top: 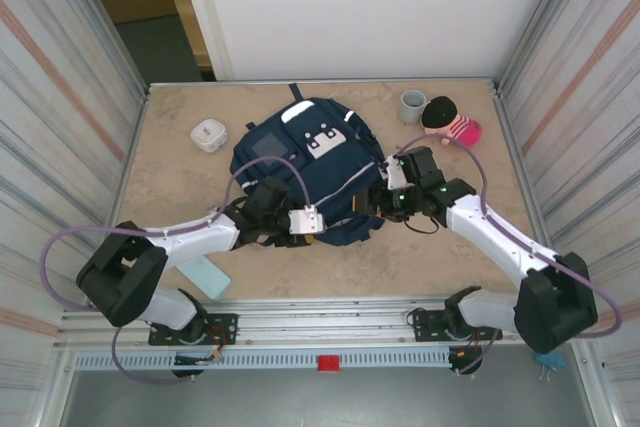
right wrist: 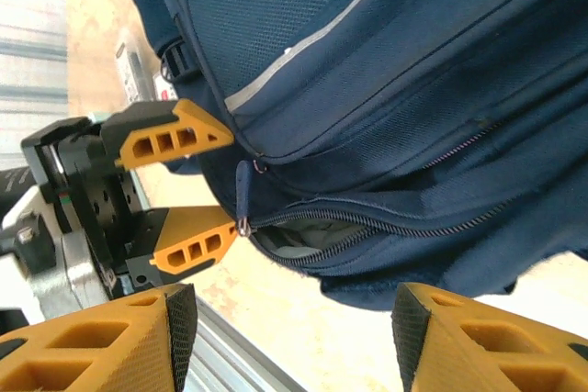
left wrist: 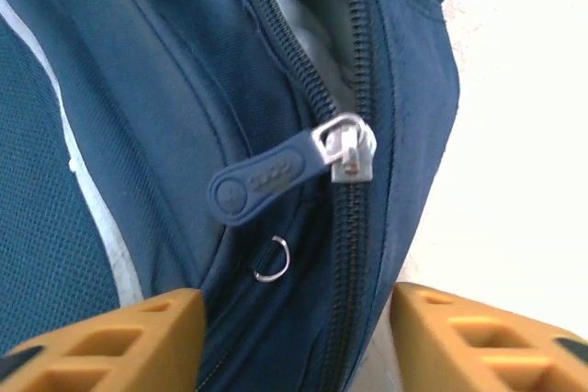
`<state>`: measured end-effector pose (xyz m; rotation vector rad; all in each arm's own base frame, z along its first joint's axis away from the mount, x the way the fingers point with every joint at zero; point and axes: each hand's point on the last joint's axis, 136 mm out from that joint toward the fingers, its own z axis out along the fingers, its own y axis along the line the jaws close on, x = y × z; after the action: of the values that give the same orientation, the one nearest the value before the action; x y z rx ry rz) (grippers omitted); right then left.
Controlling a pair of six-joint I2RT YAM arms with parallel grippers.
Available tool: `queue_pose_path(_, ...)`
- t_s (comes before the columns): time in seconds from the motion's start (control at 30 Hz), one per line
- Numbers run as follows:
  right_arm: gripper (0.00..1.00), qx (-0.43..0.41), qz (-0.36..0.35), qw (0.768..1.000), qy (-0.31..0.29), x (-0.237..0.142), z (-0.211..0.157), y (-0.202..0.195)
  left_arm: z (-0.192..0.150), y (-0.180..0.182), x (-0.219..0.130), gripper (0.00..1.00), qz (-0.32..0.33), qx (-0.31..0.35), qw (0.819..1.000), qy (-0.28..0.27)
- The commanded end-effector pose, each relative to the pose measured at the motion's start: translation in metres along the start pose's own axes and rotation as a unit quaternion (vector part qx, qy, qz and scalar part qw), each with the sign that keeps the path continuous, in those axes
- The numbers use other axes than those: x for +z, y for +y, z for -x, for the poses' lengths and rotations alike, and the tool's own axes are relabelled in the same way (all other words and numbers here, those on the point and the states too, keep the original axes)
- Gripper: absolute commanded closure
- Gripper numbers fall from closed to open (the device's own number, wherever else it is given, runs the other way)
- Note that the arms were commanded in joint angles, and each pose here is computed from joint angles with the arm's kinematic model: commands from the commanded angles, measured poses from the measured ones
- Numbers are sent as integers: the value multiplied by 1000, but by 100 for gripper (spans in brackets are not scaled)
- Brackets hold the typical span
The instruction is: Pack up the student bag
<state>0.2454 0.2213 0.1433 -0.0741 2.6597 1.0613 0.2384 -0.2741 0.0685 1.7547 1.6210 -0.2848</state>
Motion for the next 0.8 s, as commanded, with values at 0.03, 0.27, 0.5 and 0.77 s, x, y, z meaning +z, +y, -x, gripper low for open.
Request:
queue_pose_path(0.03, 40, -36, 33, 999, -2, 7, 18, 26, 12, -2, -2, 75, 22, 32, 999, -21)
queue_pose_path(0.27, 39, -67, 34, 995, 62, 31, 15, 34, 35, -7, -7, 100, 90, 71, 991, -67)
queue_pose_path(0.5, 38, -121, 30, 986, 115, 57, 3, 50, 51, 12, -20, 100, 160, 69, 979, -107)
queue_pose_path(0.77, 37, -205, 41, 973, 96, 60, -5, 58, 68, 14, -38, 100, 125, -12, 974, -190)
